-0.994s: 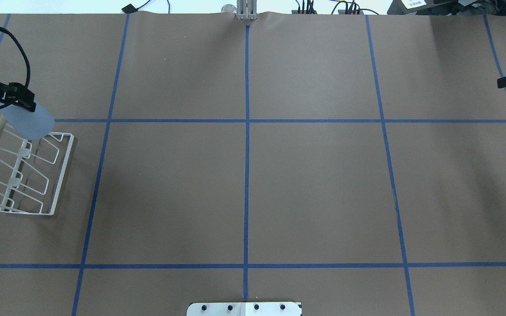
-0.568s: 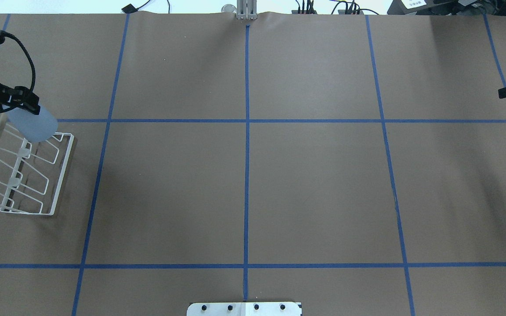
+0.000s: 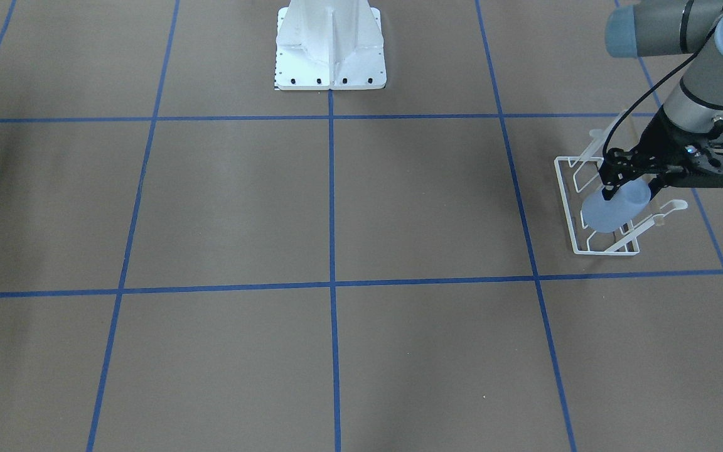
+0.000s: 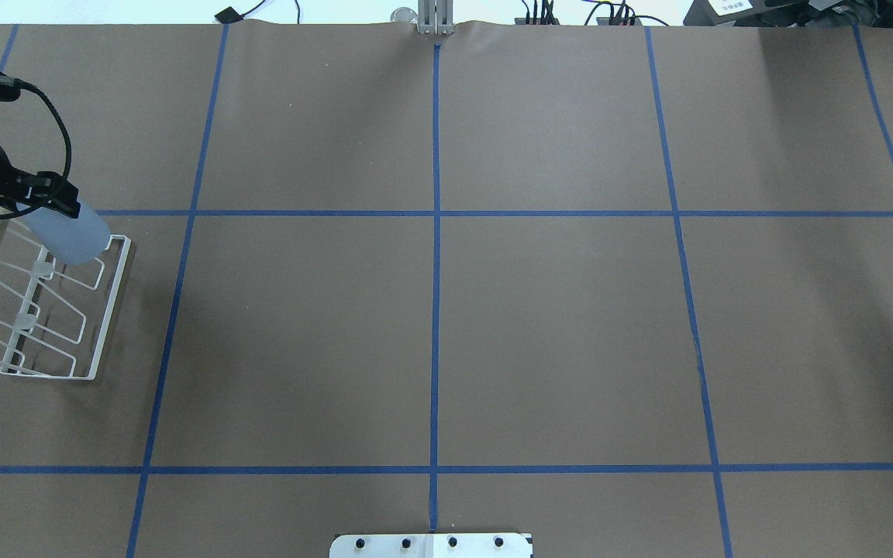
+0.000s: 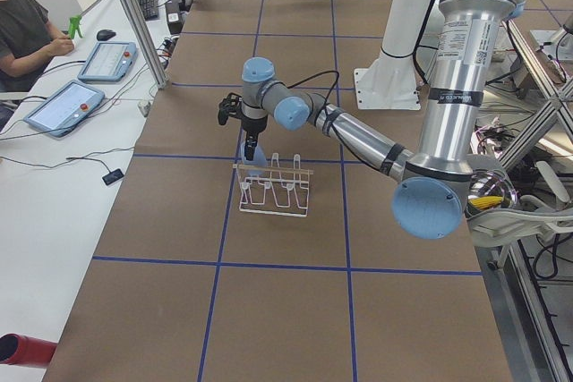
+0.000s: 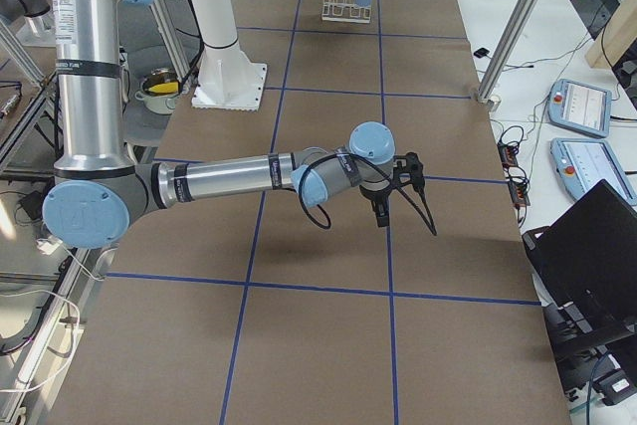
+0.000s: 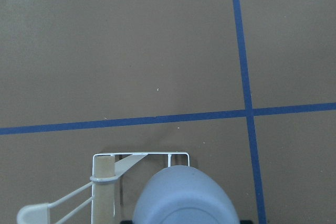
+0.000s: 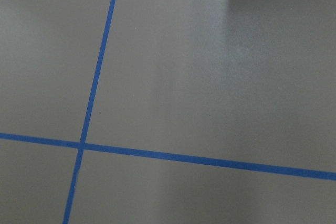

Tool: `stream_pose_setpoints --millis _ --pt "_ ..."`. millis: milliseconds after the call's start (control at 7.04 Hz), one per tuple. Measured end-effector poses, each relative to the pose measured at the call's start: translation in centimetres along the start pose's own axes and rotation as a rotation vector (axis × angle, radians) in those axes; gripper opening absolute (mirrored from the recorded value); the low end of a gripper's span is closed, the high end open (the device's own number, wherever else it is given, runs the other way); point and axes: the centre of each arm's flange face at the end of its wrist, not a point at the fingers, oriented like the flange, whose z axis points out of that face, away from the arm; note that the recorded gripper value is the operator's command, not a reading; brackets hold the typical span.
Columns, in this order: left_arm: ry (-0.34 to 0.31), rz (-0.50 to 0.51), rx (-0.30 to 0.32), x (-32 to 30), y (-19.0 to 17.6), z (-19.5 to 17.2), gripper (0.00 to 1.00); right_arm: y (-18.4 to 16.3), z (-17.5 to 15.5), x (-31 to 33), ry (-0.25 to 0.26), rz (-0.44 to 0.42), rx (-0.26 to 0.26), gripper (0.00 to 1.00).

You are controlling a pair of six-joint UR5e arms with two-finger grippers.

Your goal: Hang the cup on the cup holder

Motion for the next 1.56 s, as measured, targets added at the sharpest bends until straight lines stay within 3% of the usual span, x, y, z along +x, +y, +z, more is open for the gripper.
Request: stream_pose_setpoints --millis 426,568,710,1562 --pt "0.002 -0.010 -0.005 0.0 0.2 1.0 0.00 1.6 -1.4 4.2 0.073 -0.087 -0.068 1.00" --pt "0.006 -0.015 -0.003 -0.1 0.2 1.4 0.62 1.9 -1.8 5.6 0.108 -0.119 -0.107 1.00" --pt "0.011 -0.015 -0.001 -0.3 0.1 1.7 0.98 2.2 -2.2 6.4 0.127 -0.136 -0.136 1.00" --pt "0.056 0.018 0.060 1.0 0.4 -3.4 0.99 1.9 -3.0 6.7 0.141 -0.153 -0.149 1.00"
